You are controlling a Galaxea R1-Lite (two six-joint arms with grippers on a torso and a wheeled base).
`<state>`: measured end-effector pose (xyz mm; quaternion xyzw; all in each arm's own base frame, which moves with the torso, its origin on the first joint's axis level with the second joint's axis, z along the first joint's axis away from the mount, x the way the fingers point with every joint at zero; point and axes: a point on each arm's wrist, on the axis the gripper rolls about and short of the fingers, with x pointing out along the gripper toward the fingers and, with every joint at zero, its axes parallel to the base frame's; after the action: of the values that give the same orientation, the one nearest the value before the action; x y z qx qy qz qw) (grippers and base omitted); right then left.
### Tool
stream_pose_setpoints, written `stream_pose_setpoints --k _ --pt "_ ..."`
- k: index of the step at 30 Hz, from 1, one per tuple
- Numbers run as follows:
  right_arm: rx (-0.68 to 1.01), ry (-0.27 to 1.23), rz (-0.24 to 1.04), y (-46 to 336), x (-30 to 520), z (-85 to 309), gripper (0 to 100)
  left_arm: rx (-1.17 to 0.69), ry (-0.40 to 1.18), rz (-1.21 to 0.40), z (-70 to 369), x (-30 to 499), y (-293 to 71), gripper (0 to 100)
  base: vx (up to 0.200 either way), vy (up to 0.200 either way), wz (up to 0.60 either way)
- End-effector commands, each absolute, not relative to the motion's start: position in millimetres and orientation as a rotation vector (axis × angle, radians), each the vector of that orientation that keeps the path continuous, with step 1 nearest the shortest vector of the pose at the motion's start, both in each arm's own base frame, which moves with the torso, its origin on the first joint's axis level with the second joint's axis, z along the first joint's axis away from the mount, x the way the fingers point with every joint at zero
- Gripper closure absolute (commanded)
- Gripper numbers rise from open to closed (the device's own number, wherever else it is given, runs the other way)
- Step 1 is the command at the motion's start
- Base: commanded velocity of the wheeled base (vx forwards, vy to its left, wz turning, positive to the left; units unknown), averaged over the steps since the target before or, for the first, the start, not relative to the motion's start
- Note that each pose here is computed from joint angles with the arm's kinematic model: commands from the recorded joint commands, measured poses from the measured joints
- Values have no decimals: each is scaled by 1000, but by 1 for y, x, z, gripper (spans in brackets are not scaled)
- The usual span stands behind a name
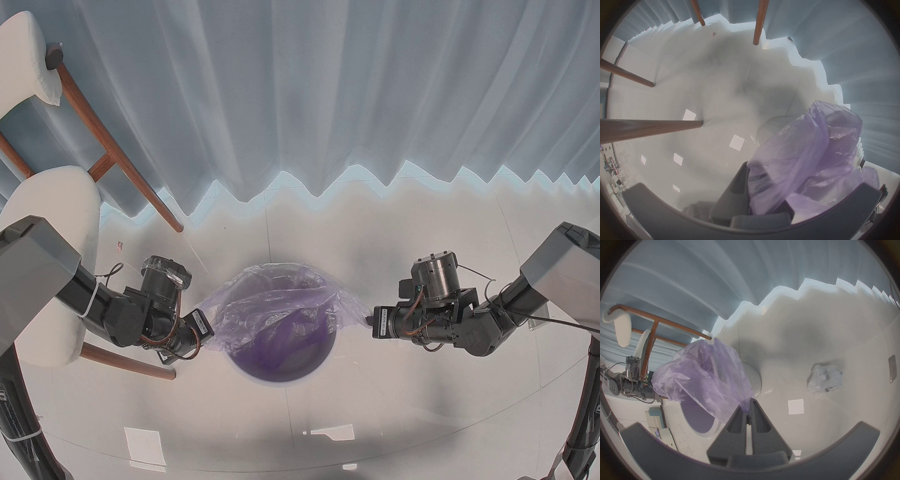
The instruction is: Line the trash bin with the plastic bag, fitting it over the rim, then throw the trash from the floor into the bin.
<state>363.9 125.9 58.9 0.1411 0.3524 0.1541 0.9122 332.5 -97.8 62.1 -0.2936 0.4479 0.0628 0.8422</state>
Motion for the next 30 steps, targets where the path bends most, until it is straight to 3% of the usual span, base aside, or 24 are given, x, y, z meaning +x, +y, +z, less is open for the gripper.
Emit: stream_pose_setpoints --k 1,14,30 --pt "285 732 318 121 347 44 100 -579 942 112 52 319 -92 100 0 0 0" --pt "293 652 330 114 329 33 100 -469 895 41 34 302 -85 100 0 0 0" --pt "292 601 336 108 317 15 100 -487 798 10 32 294 -82 100 0 0 0"
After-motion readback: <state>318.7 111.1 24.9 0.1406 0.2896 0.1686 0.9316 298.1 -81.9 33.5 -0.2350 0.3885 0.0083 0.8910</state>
